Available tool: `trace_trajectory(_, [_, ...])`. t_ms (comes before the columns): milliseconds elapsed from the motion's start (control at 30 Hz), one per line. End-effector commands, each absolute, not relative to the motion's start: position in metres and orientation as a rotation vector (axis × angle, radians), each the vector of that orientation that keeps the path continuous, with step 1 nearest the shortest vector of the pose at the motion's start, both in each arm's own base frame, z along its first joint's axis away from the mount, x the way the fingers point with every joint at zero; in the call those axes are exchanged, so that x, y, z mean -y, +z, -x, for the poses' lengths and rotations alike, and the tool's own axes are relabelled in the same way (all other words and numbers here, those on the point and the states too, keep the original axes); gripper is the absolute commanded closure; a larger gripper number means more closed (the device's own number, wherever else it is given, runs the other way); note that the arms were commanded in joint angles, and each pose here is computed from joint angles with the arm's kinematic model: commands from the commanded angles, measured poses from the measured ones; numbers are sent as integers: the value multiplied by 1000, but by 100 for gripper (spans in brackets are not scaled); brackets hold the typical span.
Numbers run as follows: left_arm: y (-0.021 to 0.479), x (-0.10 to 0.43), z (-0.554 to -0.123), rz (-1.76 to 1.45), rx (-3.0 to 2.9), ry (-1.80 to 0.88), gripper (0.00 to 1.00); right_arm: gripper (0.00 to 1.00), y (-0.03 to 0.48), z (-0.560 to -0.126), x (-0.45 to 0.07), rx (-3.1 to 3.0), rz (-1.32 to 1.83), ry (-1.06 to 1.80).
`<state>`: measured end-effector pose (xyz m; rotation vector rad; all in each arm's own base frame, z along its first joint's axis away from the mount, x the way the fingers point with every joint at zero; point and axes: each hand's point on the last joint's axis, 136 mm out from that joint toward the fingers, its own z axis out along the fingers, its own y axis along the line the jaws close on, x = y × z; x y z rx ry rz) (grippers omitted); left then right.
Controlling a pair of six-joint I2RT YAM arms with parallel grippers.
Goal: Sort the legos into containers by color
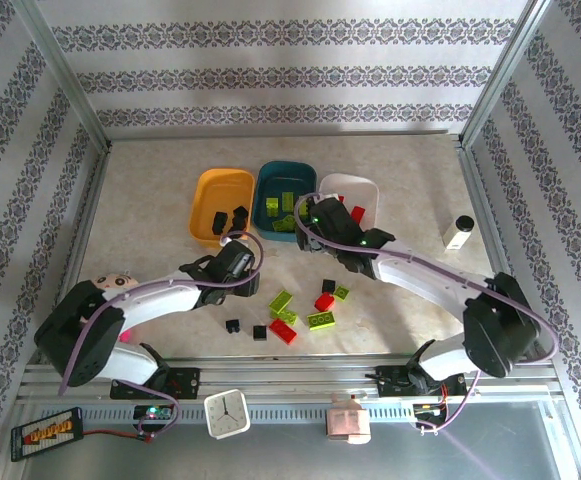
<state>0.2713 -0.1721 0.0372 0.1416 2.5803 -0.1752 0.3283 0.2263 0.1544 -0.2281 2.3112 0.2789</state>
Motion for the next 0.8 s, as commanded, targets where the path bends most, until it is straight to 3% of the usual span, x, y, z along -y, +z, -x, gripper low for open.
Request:
trace_trajectory(0, [37,165,-283,-100,-2561,-128,39,30,166,-323,-217,-2266,174,292])
trace_trajectory(433, [24,171,-280,-90,-2600,-201,72,30,177,-312,-200,-2225,130,293])
trace_trajectory(567, [59,176,-290,-75,-2525,-267,74,30,174,-309,-199,-2231,123,306])
trace_trajectory(767, [131,155,-337,62,-2366,-341,74,30,163,-304,-197,-2253,112,313])
